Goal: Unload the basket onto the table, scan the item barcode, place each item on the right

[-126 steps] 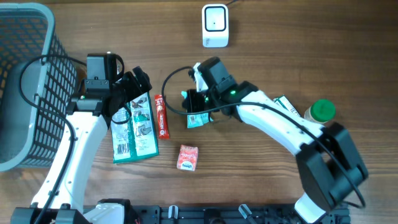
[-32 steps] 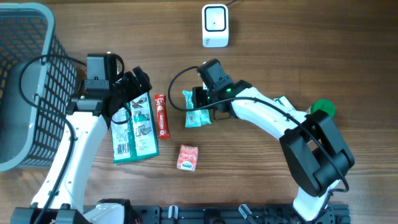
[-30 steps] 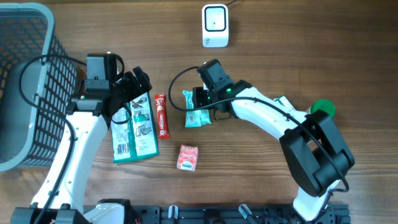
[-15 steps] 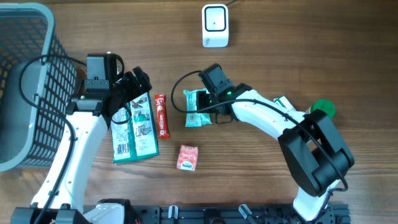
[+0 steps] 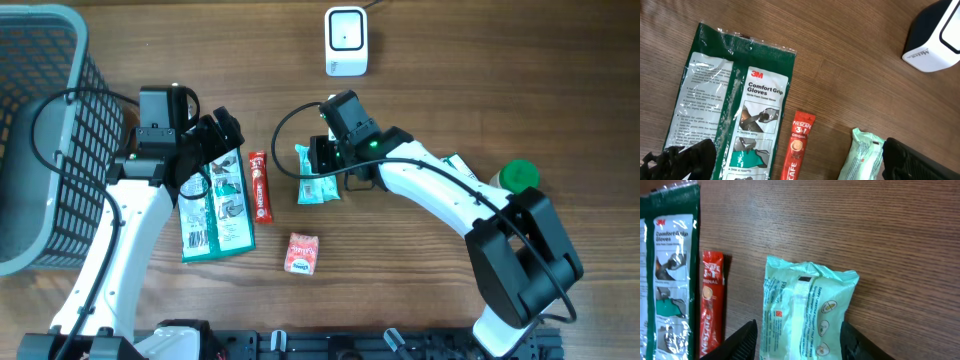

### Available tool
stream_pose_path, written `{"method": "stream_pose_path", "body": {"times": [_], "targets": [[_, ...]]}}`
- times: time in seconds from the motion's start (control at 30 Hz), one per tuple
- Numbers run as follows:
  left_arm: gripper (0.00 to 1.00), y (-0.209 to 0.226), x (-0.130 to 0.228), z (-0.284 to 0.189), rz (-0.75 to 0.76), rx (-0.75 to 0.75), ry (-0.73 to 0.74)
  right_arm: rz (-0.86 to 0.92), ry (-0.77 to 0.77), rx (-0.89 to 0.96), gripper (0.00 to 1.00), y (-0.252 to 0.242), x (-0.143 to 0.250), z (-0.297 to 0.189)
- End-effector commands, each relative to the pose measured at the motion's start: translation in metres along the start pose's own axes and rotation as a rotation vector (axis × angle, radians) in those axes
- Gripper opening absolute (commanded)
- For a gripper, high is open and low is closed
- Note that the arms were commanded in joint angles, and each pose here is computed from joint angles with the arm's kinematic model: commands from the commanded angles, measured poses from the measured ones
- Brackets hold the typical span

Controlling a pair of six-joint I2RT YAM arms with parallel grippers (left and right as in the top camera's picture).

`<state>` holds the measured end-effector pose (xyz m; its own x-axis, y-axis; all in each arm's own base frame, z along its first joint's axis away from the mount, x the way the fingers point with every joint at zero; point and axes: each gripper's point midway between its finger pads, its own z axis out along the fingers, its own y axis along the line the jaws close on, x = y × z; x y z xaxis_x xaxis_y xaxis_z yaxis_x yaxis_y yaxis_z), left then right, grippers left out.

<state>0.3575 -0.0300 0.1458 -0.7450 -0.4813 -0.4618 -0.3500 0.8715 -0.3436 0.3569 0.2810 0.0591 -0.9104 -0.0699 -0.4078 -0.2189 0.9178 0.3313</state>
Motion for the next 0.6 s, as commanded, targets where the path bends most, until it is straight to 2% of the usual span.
{"method": "stream_pose_path", "body": {"times": [0.0, 0.27, 0.33, 0.47, 0.57], "targets": [[1.0, -0.004, -0.009, -0.007, 0.007, 0.005, -0.033, -0.008, 0.046, 0.011, 0.53, -0.007, 0.008, 0.016], [1.0, -0.004, -0.009, -0.007, 0.007, 0.006, -0.033, 0.057, 0.199, 0.082, 0.52, -0.03, 0.048, 0.043], [1.0, -0.004, -0.009, -0.007, 0.007, 0.006, -0.033, 0.063, 0.205, 0.06, 0.47, -0.027, 0.049, 0.045], [1.0, -0.004, -0.009, -0.007, 0.007, 0.006, -0.033, 0.063, 0.198, 0.047, 0.27, -0.025, 0.046, 0.044], [1.0, -0.004, -0.009, -0.007, 0.007, 0.006, -0.033, 0.076, 0.186, 0.04, 0.17, -0.027, 0.04, 0.04]]}}
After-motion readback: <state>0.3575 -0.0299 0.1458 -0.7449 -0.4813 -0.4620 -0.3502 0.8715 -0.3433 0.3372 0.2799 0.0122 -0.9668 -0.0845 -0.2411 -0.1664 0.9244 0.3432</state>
